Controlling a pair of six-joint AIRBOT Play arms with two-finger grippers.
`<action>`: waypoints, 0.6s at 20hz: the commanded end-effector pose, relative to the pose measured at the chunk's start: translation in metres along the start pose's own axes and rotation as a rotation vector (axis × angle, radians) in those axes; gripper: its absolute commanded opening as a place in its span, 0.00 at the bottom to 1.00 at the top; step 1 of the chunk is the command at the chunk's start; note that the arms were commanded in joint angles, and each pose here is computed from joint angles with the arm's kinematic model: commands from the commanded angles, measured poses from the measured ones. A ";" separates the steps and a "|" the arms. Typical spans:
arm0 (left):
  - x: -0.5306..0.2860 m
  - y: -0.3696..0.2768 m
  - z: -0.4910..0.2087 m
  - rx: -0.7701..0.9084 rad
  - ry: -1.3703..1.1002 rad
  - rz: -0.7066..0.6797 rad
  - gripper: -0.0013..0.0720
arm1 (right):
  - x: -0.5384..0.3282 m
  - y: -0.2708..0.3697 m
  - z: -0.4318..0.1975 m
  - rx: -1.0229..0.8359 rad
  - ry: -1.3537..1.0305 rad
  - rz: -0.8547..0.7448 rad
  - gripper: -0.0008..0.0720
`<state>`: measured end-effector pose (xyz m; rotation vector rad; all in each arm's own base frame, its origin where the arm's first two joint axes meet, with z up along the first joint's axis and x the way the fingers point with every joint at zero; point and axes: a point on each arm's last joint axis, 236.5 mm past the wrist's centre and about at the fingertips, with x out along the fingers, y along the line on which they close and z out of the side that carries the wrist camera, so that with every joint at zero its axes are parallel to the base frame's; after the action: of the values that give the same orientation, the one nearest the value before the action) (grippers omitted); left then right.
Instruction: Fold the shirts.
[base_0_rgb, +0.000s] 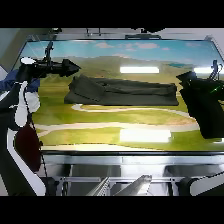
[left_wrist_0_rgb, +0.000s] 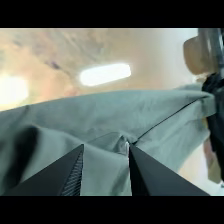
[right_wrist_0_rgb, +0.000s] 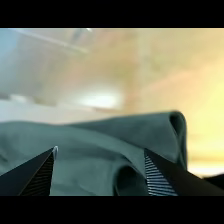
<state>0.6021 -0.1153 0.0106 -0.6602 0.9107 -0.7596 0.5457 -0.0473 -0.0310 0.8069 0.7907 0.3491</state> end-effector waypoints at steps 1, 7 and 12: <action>-0.024 -0.008 0.016 -0.007 -0.050 -0.024 0.41 | -0.007 -0.030 -0.032 -0.040 0.148 -0.130 0.86; -0.069 -0.029 0.020 0.086 -0.023 0.042 0.02 | -0.003 -0.046 -0.045 -0.026 0.198 -0.168 0.86; -0.070 -0.064 0.017 0.146 -0.002 0.023 0.03 | 0.020 -0.044 -0.056 0.016 0.272 -0.124 0.86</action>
<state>0.5793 -0.0833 0.0872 -0.5517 0.8490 -0.7693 0.5169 -0.0493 -0.0894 0.7215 1.0441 0.3053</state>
